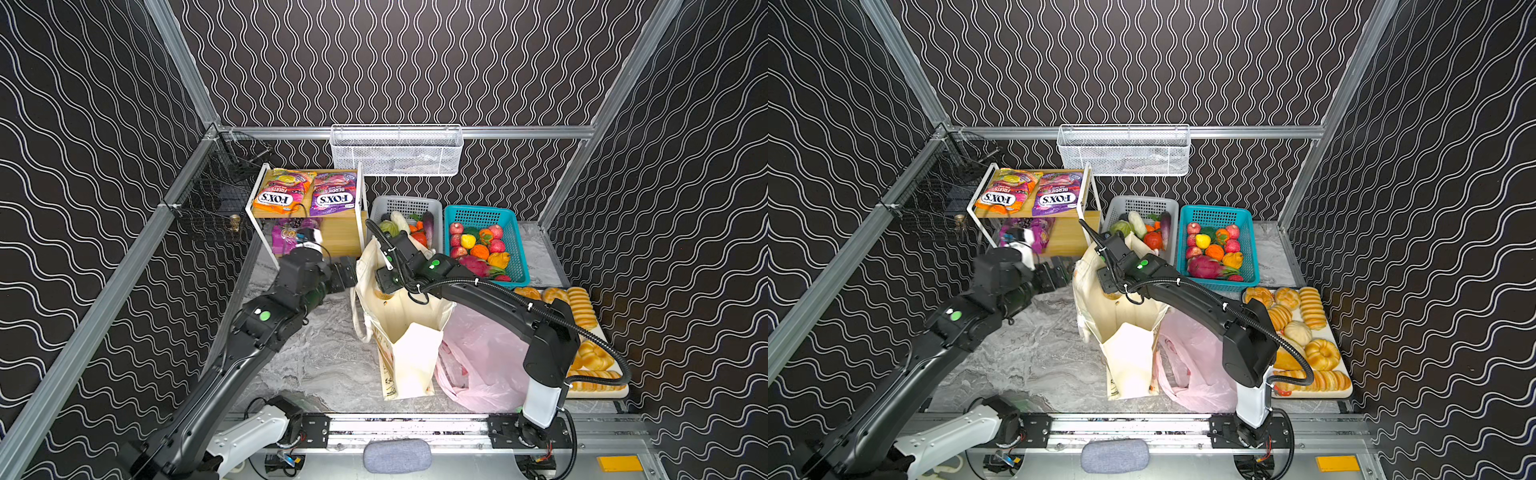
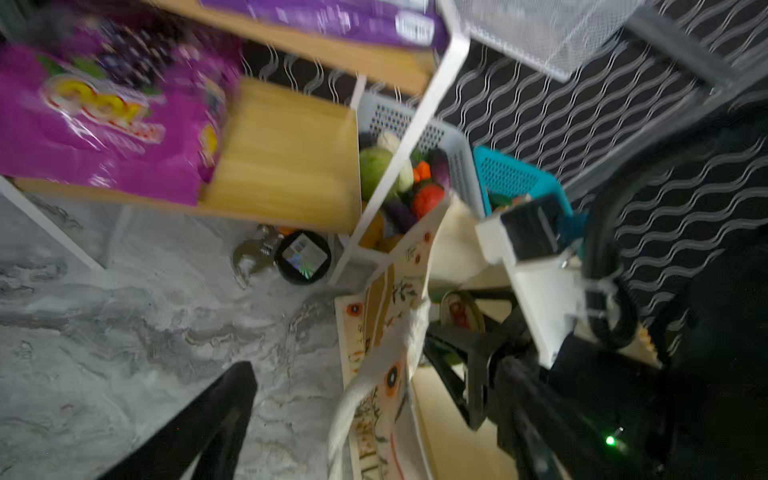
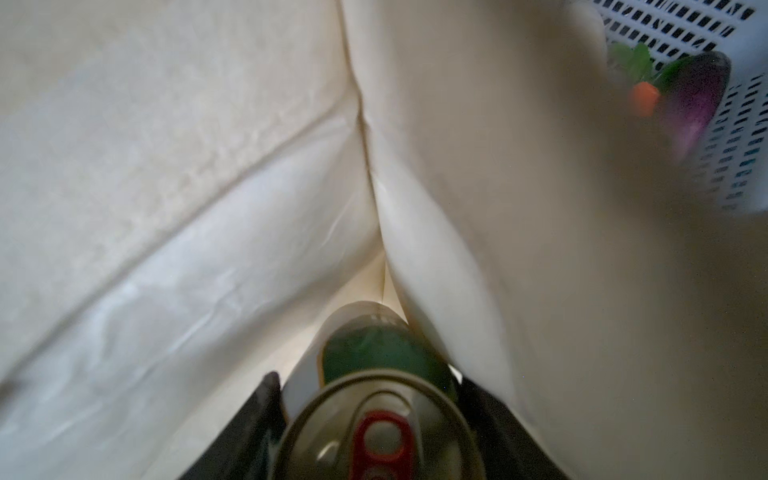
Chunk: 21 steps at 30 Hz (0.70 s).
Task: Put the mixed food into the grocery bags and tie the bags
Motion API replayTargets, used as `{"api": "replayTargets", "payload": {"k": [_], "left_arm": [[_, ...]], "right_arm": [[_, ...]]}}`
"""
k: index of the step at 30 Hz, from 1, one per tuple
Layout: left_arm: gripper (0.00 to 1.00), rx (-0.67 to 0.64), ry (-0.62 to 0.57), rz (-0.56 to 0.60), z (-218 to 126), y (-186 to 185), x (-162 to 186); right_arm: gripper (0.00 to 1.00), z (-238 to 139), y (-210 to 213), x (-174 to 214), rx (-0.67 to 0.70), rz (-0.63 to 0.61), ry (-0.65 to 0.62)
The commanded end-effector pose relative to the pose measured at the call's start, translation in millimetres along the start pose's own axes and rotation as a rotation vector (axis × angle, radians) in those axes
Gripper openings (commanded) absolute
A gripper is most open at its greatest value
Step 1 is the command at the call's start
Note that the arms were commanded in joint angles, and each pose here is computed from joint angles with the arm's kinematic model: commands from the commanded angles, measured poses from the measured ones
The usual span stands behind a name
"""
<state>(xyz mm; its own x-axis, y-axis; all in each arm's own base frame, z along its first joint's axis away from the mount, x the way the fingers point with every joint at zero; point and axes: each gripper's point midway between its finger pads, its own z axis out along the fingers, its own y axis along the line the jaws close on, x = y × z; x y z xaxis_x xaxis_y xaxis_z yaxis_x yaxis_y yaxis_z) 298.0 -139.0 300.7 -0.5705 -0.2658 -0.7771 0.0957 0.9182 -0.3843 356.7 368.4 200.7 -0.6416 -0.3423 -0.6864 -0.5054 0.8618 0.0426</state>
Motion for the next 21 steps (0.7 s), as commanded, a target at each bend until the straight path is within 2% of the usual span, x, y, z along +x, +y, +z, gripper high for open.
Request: {"api": "replayTargets", "payload": {"k": [1,5,8,11,13,16,18,21], "left_arm": [[0.85,0.155,0.099,-0.012,12.5,-25.5,22.7],[0.74,0.229,0.159,-0.036,27.6,-37.9,38.3],[0.67,0.223,0.178,-0.05,35.5,-37.7,42.5],[0.51,0.199,0.176,-0.059,40.6,-33.3,43.6],[0.36,0.163,0.174,-0.082,43.6,-26.7,45.5],[0.23,0.122,0.167,-0.114,45.1,-17.9,48.1],[0.15,0.088,0.16,-0.143,45.7,-10.4,50.2],[0.1,0.071,0.14,-0.201,46.2,-5.0,51.6]], "right_arm": [[0.33,-4.1,-0.1,-5.3,-0.004,0.06,-0.032],[0.33,4.2,2.9,13.9,-0.032,0.076,0.007],[0.33,6.2,7.5,25.4,-0.053,0.053,0.045],[0.33,0.3,23.8,26.2,-0.118,-0.007,0.042],[0.34,-7.9,28.9,21.5,-0.115,-0.036,0.014],[0.34,-19.0,27.0,17.0,-0.103,-0.04,-0.013],[0.33,-25.0,24.0,17.5,-0.093,-0.039,-0.029],[0.34,-28.4,23.9,26.4,-0.108,-0.05,-0.045]]}}
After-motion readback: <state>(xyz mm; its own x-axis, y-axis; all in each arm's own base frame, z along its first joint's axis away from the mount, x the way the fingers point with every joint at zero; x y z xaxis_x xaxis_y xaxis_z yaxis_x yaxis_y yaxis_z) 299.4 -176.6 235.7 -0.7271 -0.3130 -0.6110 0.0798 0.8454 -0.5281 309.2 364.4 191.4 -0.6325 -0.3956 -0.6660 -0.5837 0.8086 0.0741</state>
